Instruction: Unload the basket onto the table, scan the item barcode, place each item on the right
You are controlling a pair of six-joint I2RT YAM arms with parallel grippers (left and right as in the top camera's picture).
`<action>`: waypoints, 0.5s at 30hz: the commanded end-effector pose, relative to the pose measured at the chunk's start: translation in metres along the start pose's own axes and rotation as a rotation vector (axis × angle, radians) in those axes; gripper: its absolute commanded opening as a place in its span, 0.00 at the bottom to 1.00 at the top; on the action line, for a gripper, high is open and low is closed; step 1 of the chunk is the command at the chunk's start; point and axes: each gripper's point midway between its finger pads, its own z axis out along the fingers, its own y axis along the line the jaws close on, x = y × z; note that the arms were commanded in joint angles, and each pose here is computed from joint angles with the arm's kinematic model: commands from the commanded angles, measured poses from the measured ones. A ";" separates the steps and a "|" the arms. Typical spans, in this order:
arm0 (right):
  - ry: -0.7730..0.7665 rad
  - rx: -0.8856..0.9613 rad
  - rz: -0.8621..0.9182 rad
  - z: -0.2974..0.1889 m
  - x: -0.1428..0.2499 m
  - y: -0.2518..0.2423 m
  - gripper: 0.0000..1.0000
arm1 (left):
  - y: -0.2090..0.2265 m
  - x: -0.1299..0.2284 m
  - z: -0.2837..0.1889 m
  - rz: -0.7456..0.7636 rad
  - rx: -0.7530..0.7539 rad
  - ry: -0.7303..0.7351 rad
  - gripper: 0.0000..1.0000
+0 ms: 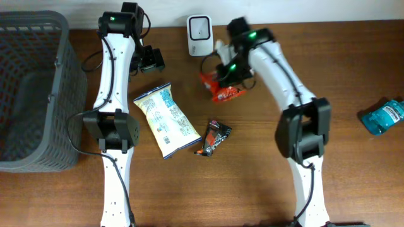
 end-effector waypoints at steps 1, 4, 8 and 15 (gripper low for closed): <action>-0.119 -0.421 0.062 -0.055 -0.019 0.037 0.04 | 0.001 -0.003 -0.007 -0.014 -0.002 -0.023 0.99; -0.194 -0.721 0.113 -0.100 -0.023 0.041 0.04 | 0.001 -0.003 -0.007 -0.014 -0.002 -0.023 0.99; -0.268 -0.940 0.113 -0.139 -0.025 0.047 0.04 | 0.001 -0.003 -0.007 -0.014 -0.002 -0.023 0.99; -0.247 -1.101 0.107 -0.153 -0.021 0.080 0.04 | 0.001 -0.003 -0.007 -0.014 -0.002 -0.023 0.99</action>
